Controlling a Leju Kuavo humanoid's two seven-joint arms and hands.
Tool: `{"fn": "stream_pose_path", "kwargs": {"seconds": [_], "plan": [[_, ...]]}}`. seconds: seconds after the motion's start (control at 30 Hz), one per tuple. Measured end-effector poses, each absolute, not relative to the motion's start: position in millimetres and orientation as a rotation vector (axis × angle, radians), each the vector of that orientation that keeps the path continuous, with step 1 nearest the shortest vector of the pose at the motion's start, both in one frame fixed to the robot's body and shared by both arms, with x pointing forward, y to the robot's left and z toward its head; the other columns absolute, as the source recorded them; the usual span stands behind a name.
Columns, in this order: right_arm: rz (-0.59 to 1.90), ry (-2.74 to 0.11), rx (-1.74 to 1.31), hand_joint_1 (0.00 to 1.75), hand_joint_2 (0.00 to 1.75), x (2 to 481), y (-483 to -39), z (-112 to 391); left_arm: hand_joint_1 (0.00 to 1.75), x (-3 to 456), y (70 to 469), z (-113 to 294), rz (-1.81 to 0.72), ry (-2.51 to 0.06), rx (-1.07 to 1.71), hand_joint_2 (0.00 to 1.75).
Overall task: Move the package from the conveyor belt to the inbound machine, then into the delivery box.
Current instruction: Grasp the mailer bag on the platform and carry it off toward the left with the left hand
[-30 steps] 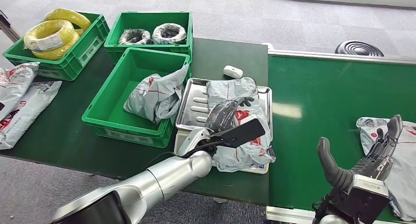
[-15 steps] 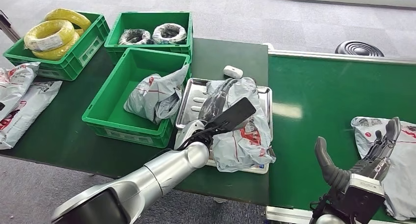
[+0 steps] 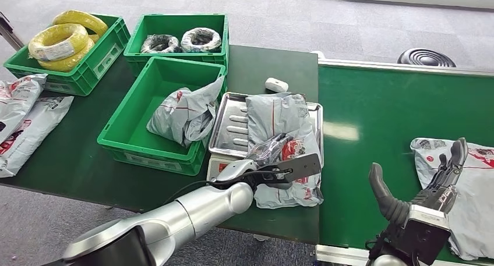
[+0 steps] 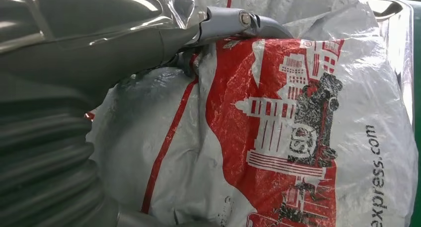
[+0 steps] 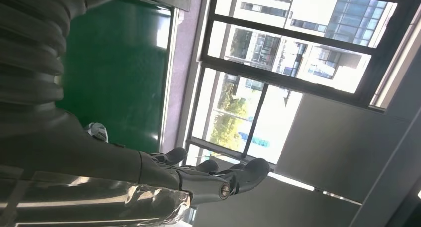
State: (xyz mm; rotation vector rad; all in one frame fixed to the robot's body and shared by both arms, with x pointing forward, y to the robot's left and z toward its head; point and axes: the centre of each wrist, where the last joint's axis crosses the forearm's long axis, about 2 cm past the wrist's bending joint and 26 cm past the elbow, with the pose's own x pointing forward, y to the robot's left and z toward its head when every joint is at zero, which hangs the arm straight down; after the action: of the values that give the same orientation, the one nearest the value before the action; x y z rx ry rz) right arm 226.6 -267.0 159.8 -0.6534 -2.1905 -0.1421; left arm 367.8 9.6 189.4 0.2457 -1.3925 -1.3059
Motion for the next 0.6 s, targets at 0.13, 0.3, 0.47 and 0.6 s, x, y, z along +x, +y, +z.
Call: {"fn": "stream_pose_path", "kwargs": {"seconds": [0.13, 0.3, 0.47, 0.6], "plan": [[-0.139, -2.189, -0.650, 0.00, 1.75, 227.6, -266.4, 159.0, 0.00, 368.8, 10.7, 188.4, -1.340, -1.362, 0.265, 1.75], [-0.137, -2.187, -0.646, 0.00, 1.75, 229.1, -265.8, 158.3, 0.00, 369.1, 12.0, 186.7, -1.349, -1.355, 0.280, 1.75], [-0.135, -2.186, -0.644, 0.00, 1.75, 230.4, -265.6, 157.7, 1.18, 369.5, 12.9, 185.7, -1.346, -1.357, 0.288, 1.75], [-0.134, -2.183, -0.639, 0.00, 1.75, 231.6, -265.4, 157.5, 1.73, 370.8, 14.7, 185.8, -1.300, -1.424, 0.309, 1.75]]}}
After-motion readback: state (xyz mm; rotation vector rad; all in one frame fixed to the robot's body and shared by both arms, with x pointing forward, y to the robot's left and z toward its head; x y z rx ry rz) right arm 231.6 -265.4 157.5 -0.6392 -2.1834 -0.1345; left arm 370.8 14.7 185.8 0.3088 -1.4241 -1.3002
